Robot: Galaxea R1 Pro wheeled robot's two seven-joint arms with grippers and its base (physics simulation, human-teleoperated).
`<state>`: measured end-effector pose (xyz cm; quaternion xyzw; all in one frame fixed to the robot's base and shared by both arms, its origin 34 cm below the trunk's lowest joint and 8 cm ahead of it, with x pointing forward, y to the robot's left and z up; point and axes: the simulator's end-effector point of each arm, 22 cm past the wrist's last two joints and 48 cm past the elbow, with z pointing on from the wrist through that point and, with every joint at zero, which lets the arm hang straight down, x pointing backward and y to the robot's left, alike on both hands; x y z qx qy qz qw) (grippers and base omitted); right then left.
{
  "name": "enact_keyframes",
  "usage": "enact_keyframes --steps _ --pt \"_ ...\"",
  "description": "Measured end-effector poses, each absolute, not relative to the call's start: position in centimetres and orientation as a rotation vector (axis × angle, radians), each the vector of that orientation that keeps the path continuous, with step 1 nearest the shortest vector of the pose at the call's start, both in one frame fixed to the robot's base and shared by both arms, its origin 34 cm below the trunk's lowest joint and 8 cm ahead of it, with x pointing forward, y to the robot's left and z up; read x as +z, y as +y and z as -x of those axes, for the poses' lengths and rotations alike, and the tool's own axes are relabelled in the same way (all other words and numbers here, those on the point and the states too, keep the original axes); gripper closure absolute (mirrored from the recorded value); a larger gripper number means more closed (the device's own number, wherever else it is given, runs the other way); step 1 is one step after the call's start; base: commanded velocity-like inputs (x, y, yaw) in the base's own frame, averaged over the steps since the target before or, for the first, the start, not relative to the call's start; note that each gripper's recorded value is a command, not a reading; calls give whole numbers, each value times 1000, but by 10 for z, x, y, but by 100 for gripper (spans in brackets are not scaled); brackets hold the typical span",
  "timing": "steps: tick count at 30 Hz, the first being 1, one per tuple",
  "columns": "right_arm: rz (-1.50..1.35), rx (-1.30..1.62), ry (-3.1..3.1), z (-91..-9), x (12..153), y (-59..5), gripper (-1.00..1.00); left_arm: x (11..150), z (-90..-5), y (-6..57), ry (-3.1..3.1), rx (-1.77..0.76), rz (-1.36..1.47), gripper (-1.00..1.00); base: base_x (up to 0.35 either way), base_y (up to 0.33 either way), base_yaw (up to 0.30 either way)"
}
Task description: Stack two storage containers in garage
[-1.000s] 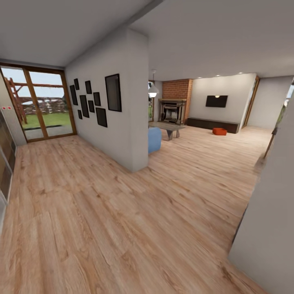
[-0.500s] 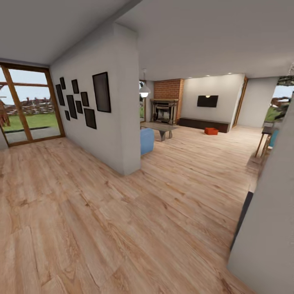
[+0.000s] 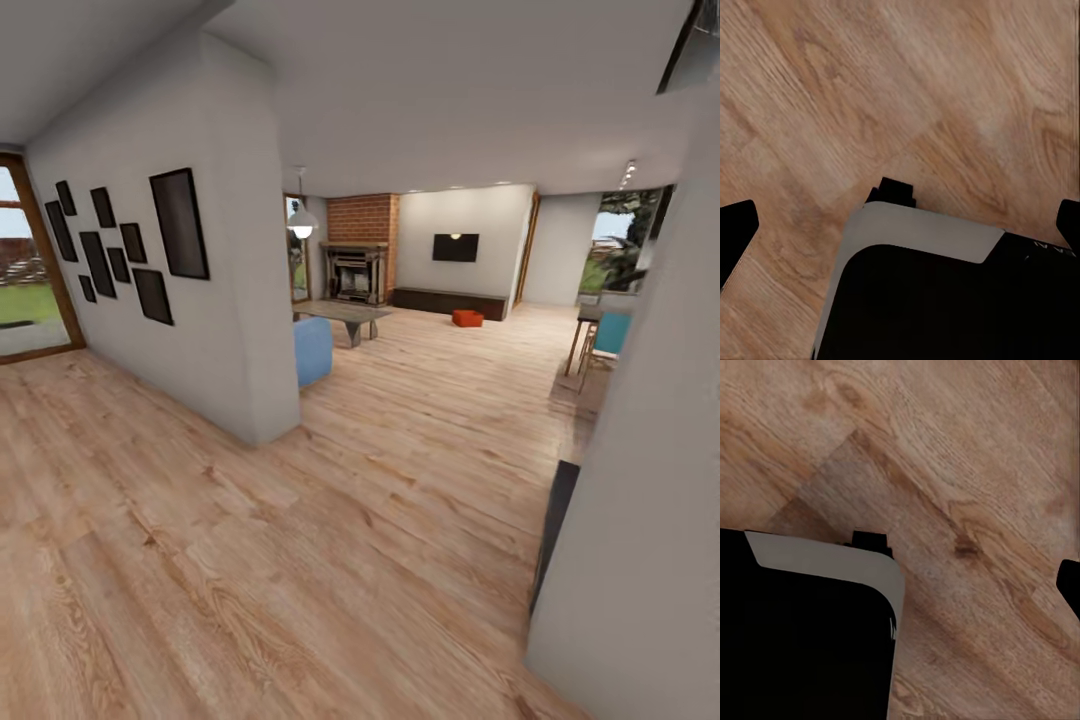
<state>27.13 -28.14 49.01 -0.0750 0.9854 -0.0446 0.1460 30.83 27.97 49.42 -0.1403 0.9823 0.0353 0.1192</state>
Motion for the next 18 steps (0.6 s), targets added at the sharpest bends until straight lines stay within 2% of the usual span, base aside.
enact_keyframes --steps 18 --pt "234 -118 2845 -270 489 -281 -100 494 -308 280 2873 103 411 -100 325 0 -12"
